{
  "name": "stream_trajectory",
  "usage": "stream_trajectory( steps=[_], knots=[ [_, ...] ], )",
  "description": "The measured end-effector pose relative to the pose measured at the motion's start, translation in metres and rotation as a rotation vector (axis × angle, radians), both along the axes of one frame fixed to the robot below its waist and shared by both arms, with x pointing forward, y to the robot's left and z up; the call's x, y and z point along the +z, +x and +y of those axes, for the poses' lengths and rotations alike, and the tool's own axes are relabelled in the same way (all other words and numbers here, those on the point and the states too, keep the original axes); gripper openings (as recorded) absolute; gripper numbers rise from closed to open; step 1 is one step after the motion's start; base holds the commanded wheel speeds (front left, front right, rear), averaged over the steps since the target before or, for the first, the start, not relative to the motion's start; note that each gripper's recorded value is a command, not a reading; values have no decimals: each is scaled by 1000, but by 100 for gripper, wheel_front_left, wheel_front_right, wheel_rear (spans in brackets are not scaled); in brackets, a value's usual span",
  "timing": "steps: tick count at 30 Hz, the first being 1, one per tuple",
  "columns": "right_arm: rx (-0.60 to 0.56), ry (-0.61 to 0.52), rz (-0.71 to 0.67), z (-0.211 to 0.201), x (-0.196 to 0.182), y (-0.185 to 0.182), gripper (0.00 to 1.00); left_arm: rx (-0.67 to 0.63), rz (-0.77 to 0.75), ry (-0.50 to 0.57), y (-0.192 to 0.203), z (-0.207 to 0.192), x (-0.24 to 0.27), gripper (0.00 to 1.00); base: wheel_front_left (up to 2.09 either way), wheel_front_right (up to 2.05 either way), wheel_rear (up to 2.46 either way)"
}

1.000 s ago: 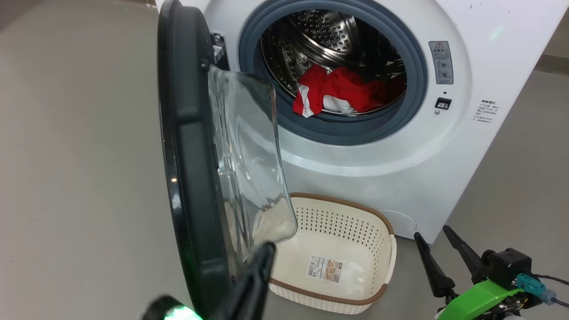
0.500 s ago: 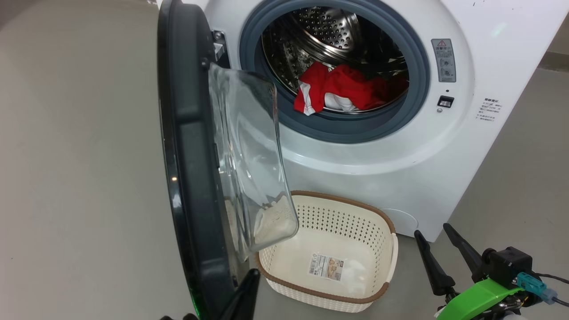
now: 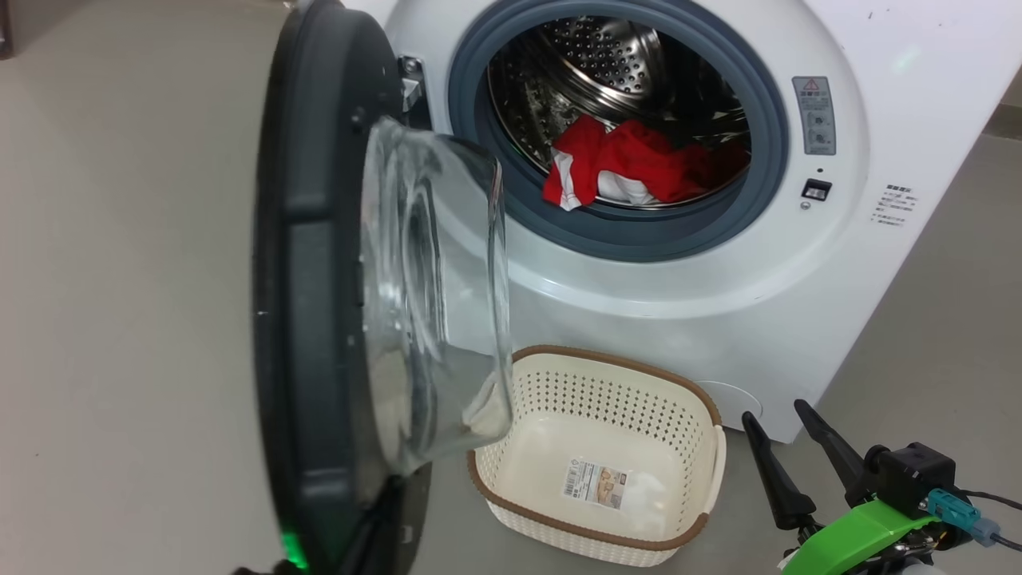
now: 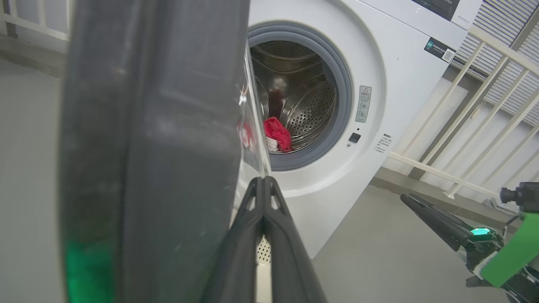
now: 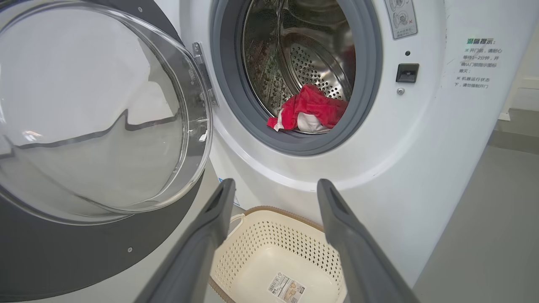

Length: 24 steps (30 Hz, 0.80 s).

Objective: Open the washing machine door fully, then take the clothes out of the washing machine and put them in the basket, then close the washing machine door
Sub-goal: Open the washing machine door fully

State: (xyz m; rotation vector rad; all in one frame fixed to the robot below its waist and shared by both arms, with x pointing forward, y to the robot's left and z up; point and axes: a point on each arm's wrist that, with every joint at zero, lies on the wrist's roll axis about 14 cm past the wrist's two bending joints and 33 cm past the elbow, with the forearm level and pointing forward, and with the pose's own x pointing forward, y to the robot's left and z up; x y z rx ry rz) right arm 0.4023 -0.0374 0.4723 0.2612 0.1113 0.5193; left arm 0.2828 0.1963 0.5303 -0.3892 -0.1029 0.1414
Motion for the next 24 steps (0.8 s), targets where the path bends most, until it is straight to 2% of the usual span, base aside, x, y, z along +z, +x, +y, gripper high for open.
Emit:
stream_trajectory(
  steps=[8,16,24],
  knots=[
    [30,1,2,10,-1,0,100,169,23,46,-16,55,-2,0,0,0,0],
    [43,1,10,15,-4,0,100,277,51,94,-30,99,-6,0,0,0,0],
    [50,-5,27,15,-12,5,100,393,81,144,-28,151,-11,0,0,0,0]
  ],
)
